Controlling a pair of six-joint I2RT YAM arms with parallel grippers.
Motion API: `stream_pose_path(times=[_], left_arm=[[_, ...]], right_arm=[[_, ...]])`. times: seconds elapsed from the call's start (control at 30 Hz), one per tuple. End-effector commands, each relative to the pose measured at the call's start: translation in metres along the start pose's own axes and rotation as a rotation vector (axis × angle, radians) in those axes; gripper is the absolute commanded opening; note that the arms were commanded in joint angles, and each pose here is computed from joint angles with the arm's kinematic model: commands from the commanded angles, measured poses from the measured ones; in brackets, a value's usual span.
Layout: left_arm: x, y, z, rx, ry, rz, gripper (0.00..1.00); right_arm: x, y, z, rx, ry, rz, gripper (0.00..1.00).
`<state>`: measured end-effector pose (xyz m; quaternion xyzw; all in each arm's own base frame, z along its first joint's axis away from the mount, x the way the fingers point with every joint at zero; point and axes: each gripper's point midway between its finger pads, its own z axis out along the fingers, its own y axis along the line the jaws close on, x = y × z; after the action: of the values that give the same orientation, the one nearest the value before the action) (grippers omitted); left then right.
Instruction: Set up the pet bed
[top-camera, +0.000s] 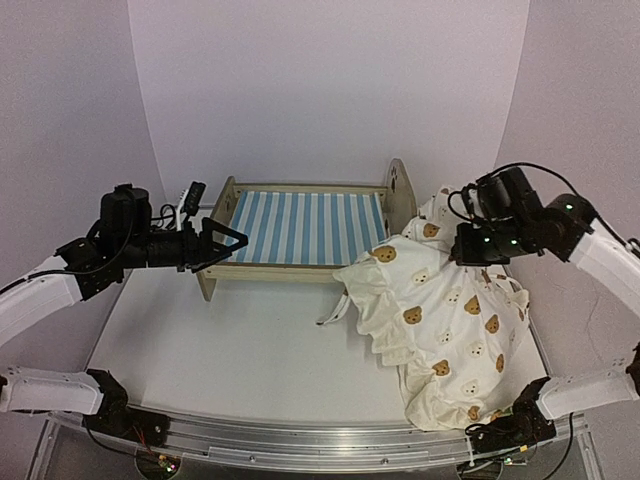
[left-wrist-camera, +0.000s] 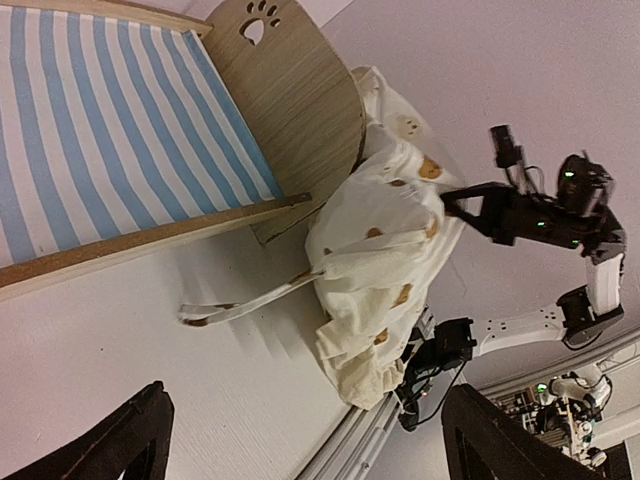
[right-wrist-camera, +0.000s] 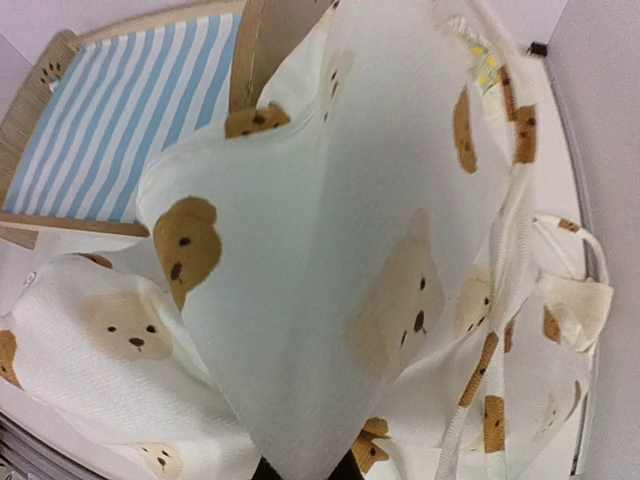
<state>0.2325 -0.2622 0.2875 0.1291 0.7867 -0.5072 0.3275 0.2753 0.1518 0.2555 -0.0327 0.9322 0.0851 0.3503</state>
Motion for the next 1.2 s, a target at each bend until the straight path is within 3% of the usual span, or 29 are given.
stream_pose_path(times=[0.0,0.17,0.33,0.67,0.9,1.17], left_arm=[[-0.007,-0.037,0.031,0.068,-0.037,0.123,0.95],[0.038,-0.087,0.080,0.177,0.061,0.281,0.99],[0.084,-0.136,0.114,0.302,0.116,0.401,1.00],[0.154,-0.190,0.181,0.361,0.177,0.553,1.00],[0.158,-0.201,0.216,0.376,0.115,0.569,1.00],[0.144,-0.205,0.245,0.342,-0.038,0.562,1.00]], right_arm=[[-0.029,-0.027,-0.089,-0.014,-0.252,-0.025,0.00],[-0.035,-0.028,-0.130,-0.095,-0.349,-0.013,0.00],[-0.031,-0.025,-0.133,-0.127,-0.344,-0.018,0.00],[-0.035,-0.020,-0.155,-0.196,-0.380,-0.011,0.00],[-0.031,-0.019,-0.154,-0.207,-0.363,-0.006,0.00],[-0.029,-0.016,-0.155,-0.225,-0.353,0.004,0.00]])
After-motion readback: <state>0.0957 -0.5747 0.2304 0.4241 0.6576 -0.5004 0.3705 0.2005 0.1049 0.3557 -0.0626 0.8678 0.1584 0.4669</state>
